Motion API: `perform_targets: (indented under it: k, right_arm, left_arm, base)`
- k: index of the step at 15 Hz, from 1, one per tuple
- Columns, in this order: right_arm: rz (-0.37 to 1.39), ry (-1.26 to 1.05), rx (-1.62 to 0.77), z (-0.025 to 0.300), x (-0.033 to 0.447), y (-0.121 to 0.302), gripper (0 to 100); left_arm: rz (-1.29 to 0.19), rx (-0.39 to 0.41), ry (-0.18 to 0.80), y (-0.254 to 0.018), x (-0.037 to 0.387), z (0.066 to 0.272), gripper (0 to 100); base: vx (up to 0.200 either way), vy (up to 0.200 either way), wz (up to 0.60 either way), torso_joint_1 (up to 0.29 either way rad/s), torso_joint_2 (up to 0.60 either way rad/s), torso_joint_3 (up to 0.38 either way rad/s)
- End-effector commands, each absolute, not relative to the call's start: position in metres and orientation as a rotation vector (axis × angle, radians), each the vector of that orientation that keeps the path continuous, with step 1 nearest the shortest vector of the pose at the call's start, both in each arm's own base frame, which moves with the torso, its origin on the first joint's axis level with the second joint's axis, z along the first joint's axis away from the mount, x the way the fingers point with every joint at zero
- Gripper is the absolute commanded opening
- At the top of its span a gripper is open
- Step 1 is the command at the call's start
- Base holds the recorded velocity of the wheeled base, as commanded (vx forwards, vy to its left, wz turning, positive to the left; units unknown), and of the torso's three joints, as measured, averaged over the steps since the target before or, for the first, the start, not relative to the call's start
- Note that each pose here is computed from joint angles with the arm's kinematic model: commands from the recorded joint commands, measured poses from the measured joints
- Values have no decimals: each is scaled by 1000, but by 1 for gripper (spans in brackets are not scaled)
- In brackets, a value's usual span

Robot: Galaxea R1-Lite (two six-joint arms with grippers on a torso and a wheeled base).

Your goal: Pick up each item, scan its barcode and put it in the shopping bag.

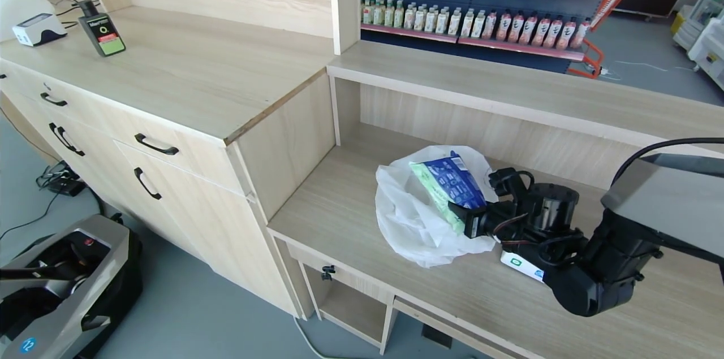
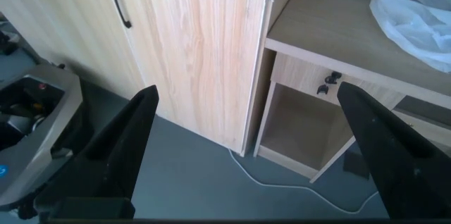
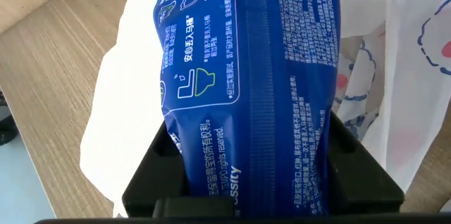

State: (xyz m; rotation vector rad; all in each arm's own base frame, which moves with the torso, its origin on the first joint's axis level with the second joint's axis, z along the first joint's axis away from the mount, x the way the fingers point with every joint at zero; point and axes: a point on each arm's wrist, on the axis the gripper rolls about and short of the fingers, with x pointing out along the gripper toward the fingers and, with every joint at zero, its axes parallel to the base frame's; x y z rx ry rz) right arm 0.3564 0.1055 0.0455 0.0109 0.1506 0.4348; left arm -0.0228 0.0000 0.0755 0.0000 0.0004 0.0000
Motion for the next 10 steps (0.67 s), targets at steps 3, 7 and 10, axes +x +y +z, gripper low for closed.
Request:
perform_targets:
  k: [3,7,10]
  right_arm:
    - [435,166,10,40,357,105,0]
    - [433,171,10,39,357,105,0]
    - [433,174,10,38,357,105,0]
  left_arm:
    - [0,0,-2,0,-23,76,100]
    - [0,0,0,0,-23,75,100]
    - [0,0,0,0,-23,75,100]
  base:
    - [0,0,0,0,0,0]
    - [0,0,0,0,0,0]
    - [0,0,0,0,0,0]
